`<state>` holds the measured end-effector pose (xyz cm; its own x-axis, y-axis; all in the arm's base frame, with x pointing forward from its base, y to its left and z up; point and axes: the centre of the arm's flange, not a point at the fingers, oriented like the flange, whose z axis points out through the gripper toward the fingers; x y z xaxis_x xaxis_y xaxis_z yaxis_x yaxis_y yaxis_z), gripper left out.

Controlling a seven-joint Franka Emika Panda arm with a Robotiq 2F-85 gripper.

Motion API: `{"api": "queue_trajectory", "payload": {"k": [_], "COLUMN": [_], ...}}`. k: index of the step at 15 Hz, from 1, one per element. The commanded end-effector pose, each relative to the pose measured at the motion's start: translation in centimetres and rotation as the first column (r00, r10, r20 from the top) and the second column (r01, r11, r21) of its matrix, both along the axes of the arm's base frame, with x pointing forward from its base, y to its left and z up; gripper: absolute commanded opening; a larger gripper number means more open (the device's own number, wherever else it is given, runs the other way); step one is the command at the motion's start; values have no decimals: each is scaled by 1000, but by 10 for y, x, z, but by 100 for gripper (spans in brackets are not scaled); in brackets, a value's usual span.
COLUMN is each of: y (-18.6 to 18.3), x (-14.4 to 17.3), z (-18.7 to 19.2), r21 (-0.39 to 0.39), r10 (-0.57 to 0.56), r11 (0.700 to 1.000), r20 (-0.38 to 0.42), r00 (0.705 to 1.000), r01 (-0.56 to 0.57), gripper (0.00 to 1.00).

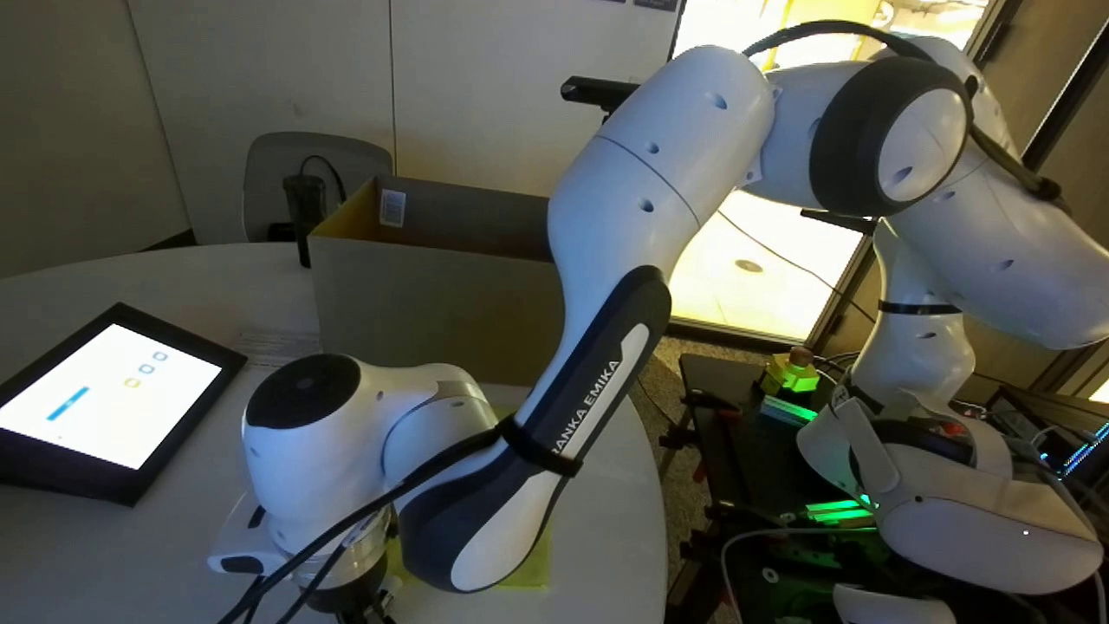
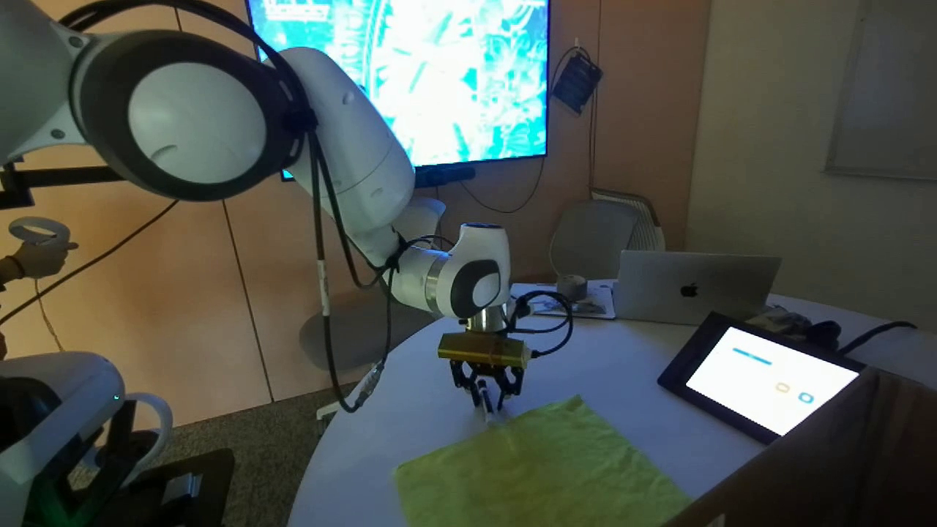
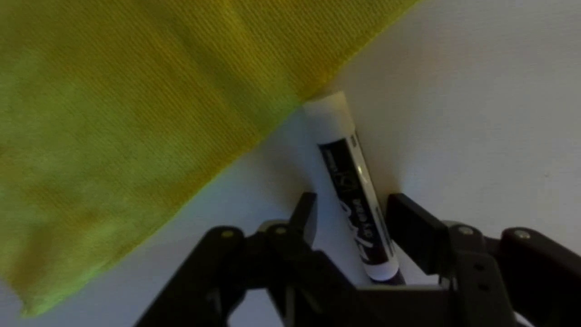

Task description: Put the black marker on the towel, fold the towel twice then place it inside the box

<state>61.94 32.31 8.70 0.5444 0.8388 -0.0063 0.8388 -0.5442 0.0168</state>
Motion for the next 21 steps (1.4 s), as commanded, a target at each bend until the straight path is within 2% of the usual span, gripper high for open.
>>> {"api": "queue_trajectory", "payload": {"k": [1,2,3,4,8,14,18,21], "y": [7,9,11,12,14,15,3,-20], "x": [-5,-7,-8,-9,-11,-20,-34,-49], "z": [5,7,9,9,15,40,68,84], "r21": [-24,-26,-25,-24,-16,-6,9,10], "r10": [-7,-8,-12,-17,-60,-192,-311,-410], "r11": [1000,1000,1000,1000,998,981,950,912], "r20": [25,28,30,31,27,45,46,39], "r00": [1000,1000,999,999,998,980,949,911], "r01": [8,9,13,18,60,193,311,410], "gripper": [15,9,7,10,9,7,6,6]}}
